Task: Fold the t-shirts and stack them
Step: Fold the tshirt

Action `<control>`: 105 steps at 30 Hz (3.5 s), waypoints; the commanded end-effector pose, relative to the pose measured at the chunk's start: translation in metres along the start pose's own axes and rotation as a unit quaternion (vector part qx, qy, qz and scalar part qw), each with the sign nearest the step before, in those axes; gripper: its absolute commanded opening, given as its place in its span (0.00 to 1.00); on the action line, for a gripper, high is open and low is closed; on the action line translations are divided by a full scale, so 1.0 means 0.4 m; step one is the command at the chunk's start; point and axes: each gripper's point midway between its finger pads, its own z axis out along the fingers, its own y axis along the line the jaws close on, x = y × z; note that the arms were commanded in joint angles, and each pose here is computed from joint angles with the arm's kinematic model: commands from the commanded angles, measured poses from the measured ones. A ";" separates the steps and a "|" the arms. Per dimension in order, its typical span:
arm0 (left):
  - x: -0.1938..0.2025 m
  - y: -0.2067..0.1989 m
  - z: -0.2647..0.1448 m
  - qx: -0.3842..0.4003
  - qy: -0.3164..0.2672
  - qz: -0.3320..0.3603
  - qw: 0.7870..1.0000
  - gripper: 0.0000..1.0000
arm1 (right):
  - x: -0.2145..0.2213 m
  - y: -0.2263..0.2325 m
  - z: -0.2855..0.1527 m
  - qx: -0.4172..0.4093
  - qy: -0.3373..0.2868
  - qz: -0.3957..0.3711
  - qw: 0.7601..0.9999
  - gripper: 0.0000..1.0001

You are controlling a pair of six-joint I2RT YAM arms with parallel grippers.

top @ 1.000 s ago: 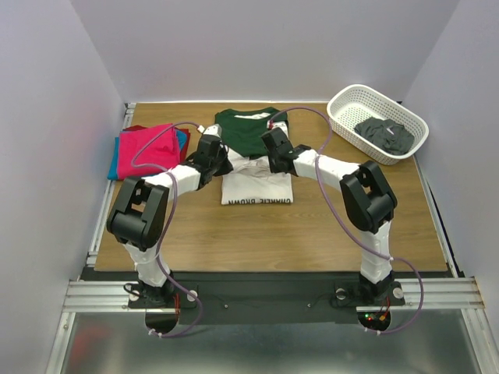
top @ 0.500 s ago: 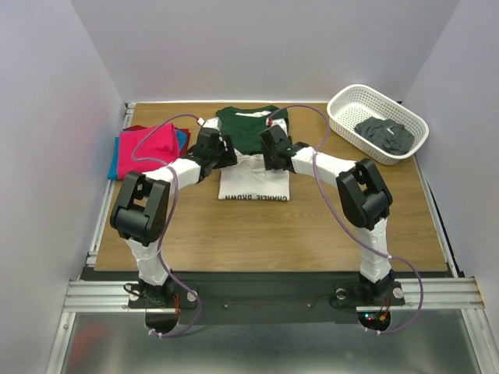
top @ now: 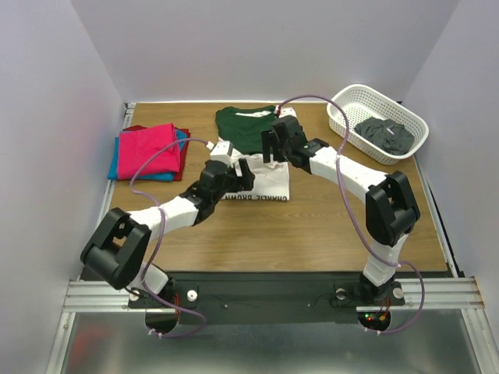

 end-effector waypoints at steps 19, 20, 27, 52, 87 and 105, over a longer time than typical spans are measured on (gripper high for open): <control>0.221 0.022 0.045 -0.021 0.014 0.011 1.000 0.93 | 0.121 0.151 0.019 -0.128 0.075 0.006 0.989 0.85; 0.236 0.028 0.039 -0.025 0.019 0.012 0.999 0.93 | 0.122 0.159 0.020 -0.134 0.077 0.005 0.988 0.85; 0.286 0.048 0.024 -0.046 0.040 0.014 0.998 0.93 | 0.157 0.216 0.034 -0.154 0.093 -0.006 0.984 0.84; 0.508 -0.029 -0.104 -0.023 0.144 0.006 0.989 0.93 | 0.168 0.187 0.215 -0.046 0.076 -0.031 0.996 0.89; 0.157 -0.126 -0.216 -0.023 0.013 -0.009 1.000 0.99 | 0.131 0.016 -0.113 -0.041 0.039 0.029 0.998 0.94; 0.193 0.087 -0.206 -0.079 0.052 -0.081 0.992 0.99 | 0.357 -0.061 -0.106 0.001 0.107 0.048 0.993 0.91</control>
